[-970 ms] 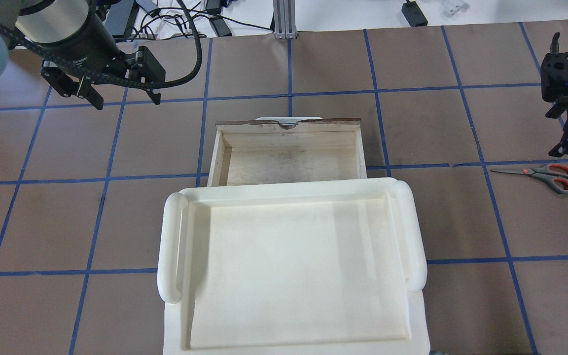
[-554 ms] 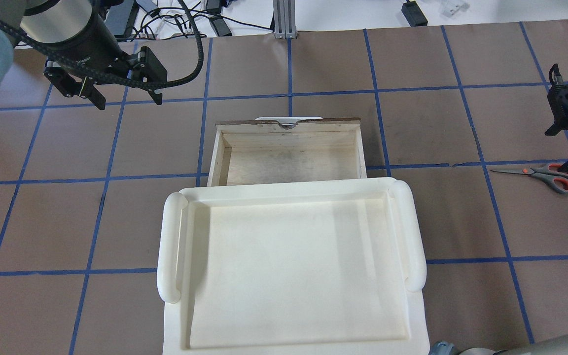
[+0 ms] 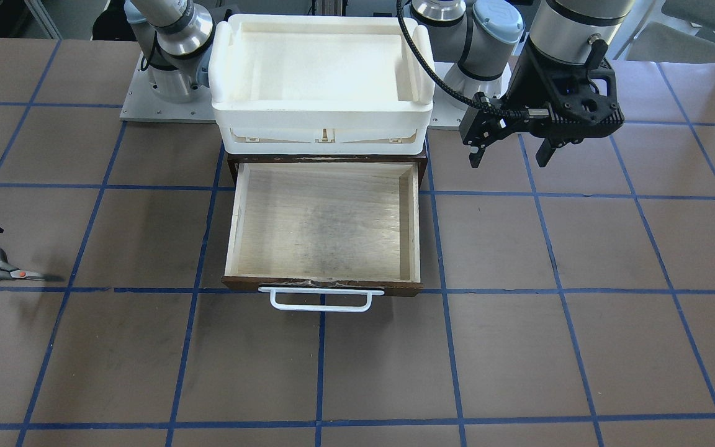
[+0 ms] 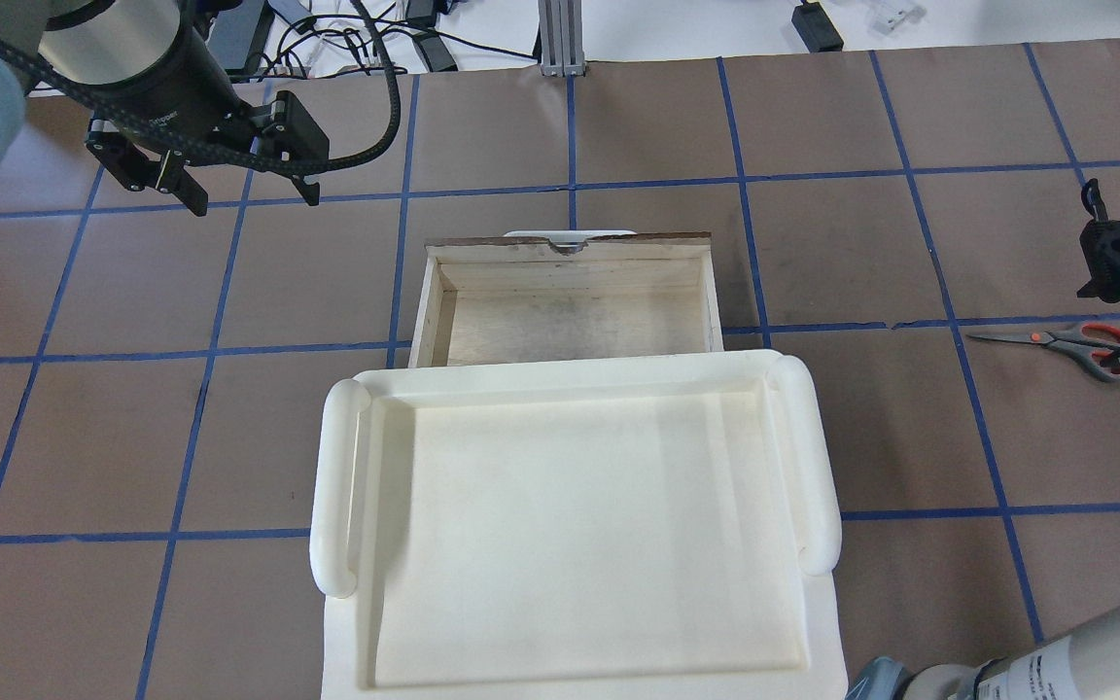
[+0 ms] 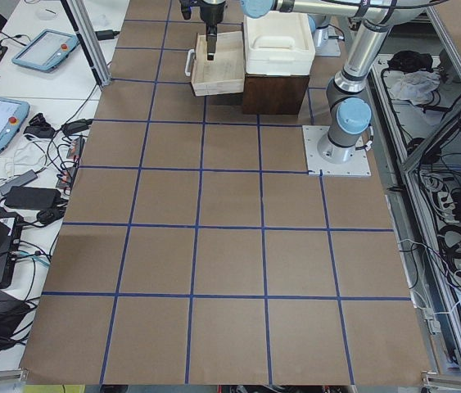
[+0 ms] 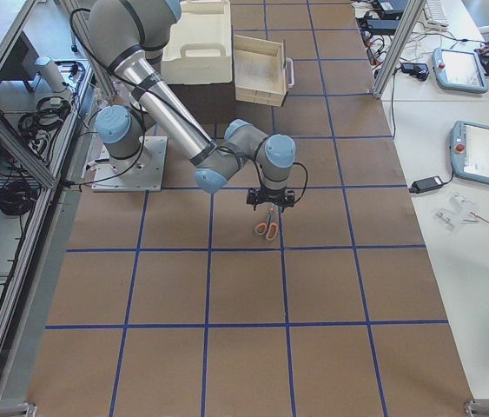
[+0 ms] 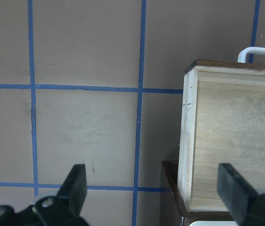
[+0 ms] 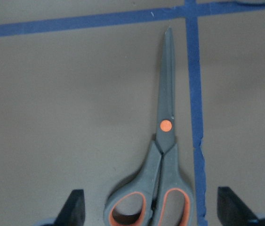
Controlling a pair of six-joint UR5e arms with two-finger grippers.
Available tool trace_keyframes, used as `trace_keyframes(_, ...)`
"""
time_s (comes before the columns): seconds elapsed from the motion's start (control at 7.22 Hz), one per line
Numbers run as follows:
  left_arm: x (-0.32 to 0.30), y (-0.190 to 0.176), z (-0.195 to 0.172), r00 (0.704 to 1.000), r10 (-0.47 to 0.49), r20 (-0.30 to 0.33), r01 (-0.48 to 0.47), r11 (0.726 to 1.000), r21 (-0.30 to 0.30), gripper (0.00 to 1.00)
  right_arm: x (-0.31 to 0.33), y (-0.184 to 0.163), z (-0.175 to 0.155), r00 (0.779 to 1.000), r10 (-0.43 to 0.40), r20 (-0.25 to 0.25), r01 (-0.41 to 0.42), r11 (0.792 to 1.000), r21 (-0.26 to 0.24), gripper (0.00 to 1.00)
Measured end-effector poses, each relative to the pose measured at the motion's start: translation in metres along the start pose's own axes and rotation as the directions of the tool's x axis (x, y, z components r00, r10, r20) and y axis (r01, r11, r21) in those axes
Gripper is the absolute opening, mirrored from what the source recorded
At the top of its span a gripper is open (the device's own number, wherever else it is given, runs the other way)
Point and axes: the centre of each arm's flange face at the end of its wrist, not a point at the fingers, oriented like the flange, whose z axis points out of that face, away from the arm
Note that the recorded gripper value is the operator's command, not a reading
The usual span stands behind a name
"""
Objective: Put scissors in drawer and close it
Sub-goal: 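Lower the right gripper onto the scissors handle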
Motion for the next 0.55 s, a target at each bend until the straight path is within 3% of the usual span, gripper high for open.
trace_keyframes(0.55, 0.0, 0.001, -0.002, 1.0, -0.001, 0.0, 0.001, 1.0, 0.003, 1.0, -0.01, -0.001, 0.026, 0.999, 0.016, -0.045, -0.017, 1.0, -0.017, 1.0)
